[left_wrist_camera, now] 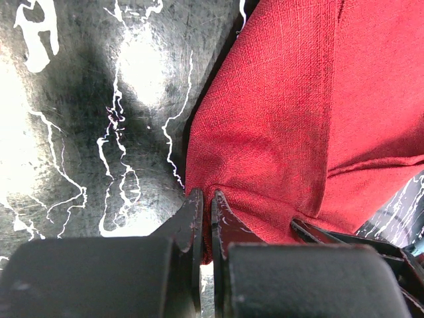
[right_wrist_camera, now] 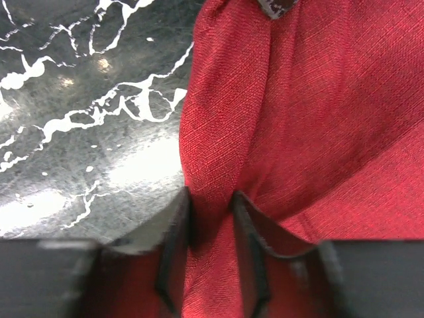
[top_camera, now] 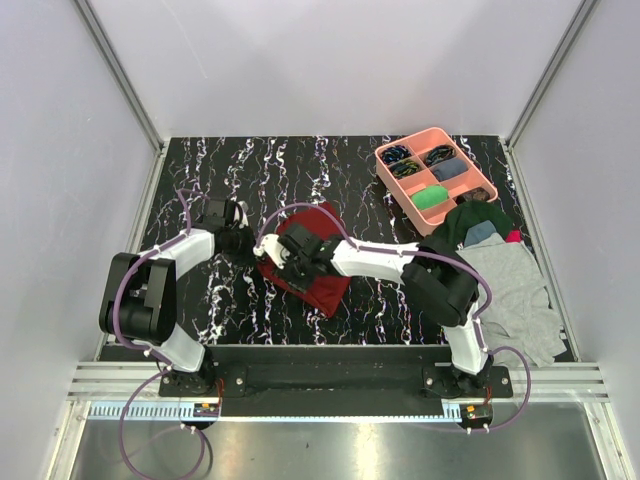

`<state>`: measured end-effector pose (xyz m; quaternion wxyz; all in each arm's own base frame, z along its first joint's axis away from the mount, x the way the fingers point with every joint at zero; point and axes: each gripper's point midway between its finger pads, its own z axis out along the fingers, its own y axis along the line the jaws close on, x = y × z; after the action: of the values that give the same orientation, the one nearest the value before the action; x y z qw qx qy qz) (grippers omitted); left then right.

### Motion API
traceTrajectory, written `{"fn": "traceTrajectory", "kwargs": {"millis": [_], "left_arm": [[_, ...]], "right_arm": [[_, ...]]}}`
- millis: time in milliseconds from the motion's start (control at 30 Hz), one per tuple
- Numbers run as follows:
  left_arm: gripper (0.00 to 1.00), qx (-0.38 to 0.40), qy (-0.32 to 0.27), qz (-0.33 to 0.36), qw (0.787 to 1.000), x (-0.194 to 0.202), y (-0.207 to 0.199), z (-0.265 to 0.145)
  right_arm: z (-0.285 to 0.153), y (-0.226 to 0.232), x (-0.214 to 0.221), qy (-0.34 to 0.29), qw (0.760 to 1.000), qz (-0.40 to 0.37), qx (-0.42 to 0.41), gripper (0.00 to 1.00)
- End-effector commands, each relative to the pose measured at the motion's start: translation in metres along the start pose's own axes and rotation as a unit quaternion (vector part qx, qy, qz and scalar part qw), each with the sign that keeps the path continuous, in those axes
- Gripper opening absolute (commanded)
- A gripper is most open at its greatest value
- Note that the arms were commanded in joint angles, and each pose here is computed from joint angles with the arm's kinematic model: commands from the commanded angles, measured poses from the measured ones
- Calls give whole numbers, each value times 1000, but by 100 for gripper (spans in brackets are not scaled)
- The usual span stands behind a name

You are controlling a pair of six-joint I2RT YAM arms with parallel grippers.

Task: Fold the napkin, place the utensils inside, and roll it up
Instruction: Roll the napkin with the utensil

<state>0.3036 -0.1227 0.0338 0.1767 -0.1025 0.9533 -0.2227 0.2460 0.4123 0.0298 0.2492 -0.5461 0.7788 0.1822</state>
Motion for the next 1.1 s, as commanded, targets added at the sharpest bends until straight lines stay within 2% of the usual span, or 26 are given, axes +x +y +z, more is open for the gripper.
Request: {"fn": "traceTrajectory", "kwargs": {"millis": [0,33,133,233,367,533,800,1067], "left_arm": [[0,5,-2,12,1000,-4,-3,-1],[0,6,-4,14,1000,-5,-4,-2],[2,10,-18,16,1000,-9,-7,-7],[17,13,-39,18,999,-14,-10,-15],[43,11,-66,15,998,-18,-10,-25],[60,22,-98,8,995,-20,-11,-36],[72,48,-87,-7,995,8,-8,-32],[74,85,-66,-23,994,25,-11,-17]], "right_arm": [[2,-5,-10,-16,999,12,-30,29],[2,1,-7,-16,998,16,-53,23],[3,5,0,-13,994,38,-99,16],[2,13,5,-14,988,54,-145,11],[0,23,9,-11,978,76,-192,8],[-1,34,19,0,965,107,-238,7],[-8,36,21,-7,940,158,-302,6],[-6,33,19,-14,917,190,-351,5]]}}
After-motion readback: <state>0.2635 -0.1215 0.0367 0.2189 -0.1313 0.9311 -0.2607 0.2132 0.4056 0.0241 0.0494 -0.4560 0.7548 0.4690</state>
